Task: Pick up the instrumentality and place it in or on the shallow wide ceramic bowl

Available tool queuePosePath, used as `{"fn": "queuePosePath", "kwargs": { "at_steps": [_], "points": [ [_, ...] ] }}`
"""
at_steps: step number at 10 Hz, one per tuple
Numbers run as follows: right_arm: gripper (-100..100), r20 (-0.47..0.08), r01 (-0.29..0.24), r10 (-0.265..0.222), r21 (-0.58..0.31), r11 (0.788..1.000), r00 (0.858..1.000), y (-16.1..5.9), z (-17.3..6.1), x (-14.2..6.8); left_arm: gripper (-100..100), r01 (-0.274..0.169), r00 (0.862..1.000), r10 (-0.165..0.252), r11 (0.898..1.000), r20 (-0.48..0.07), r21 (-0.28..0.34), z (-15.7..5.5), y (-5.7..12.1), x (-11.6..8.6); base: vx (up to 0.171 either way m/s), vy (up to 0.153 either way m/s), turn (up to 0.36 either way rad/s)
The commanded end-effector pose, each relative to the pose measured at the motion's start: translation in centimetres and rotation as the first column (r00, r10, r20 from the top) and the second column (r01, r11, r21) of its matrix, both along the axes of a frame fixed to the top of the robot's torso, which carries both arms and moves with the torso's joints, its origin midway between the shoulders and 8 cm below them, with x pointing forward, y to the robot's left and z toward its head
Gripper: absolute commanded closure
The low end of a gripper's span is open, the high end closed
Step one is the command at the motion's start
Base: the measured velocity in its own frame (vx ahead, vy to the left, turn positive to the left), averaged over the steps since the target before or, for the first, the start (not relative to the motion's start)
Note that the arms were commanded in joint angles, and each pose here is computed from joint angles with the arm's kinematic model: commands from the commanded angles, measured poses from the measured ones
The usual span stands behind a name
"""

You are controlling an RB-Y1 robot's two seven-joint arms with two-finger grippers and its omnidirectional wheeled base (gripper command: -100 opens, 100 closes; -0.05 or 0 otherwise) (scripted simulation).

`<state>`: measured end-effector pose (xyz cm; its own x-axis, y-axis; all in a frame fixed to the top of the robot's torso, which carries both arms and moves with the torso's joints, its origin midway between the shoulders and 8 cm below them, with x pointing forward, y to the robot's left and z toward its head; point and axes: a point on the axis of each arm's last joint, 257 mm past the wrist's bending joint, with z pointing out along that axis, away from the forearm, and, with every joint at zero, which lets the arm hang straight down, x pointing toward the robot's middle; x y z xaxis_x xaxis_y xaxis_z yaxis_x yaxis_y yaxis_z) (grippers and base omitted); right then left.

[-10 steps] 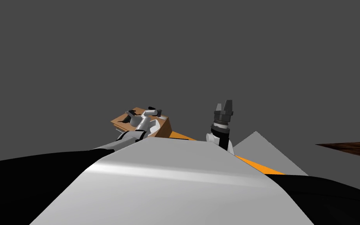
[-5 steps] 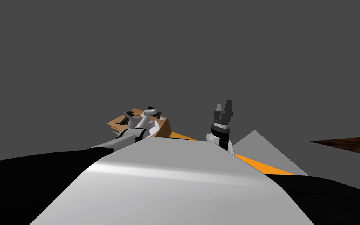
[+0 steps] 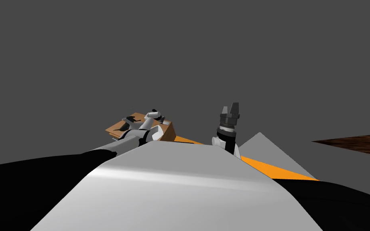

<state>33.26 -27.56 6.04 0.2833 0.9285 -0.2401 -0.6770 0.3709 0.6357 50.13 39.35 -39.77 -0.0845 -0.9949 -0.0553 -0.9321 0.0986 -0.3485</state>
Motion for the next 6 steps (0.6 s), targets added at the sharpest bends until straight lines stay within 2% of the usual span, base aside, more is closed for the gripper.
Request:
{"fn": "queuePosePath", "kwargs": {
  "at_steps": [1, 2, 3, 4, 5, 6],
  "points": [
    [0, 0.000, 0.000, 0.000, 0.000, 1.000, 1.000, 0.0, 0.0, 0.0, -100, -0.002, 0.999, 0.002, 1.000, -0.049, -0.006, -0.8, 0.4, -1.2, 0.026, 0.018, -0.066],
    [0, 0.000, 0.000, 0.000, 0.000, 1.000, 1.000, 0.0, 0.0, 0.0, -100, -0.001, 0.994, 0.000, 1.000, -0.105, -0.010, -1.2, 0.8, -2.4, 0.030, 0.019, -0.113],
    [0, 0.000, 0.000, 0.000, 0.000, 1.000, 1.000, 0.0, 0.0, 0.0, -100, -0.002, 0.994, 0.001, 1.000, -0.109, -0.011, -1.3, 0.9, -2.6, 0.028, 0.022, -0.048],
    [0, 0.000, 0.000, 0.000, 0.000, 1.000, 1.000, 0.0, 0.0, 0.0, -100, 0.002, 0.989, -0.004, 1.000, -0.150, -0.013, -1.3, 1.2, -3.4, 0.034, 0.021, -0.075],
    [0, 0.000, 0.000, 0.000, 0.000, 1.000, 1.000, 0.0, 0.0, 0.0, -100, -0.003, 0.987, 0.000, 1.000, -0.162, -0.015, -1.6, 1.3, -3.8, 0.029, 0.019, -0.056],
    [0, 0.000, 0.000, 0.000, 0.000, 1.000, 1.000, 0.0, 0.0, 0.0, -100, -0.003, 0.978, -0.001, 1.000, -0.207, -0.019, -1.8, 1.8, -4.9, 0.033, 0.020, -0.120]
  ]
}}
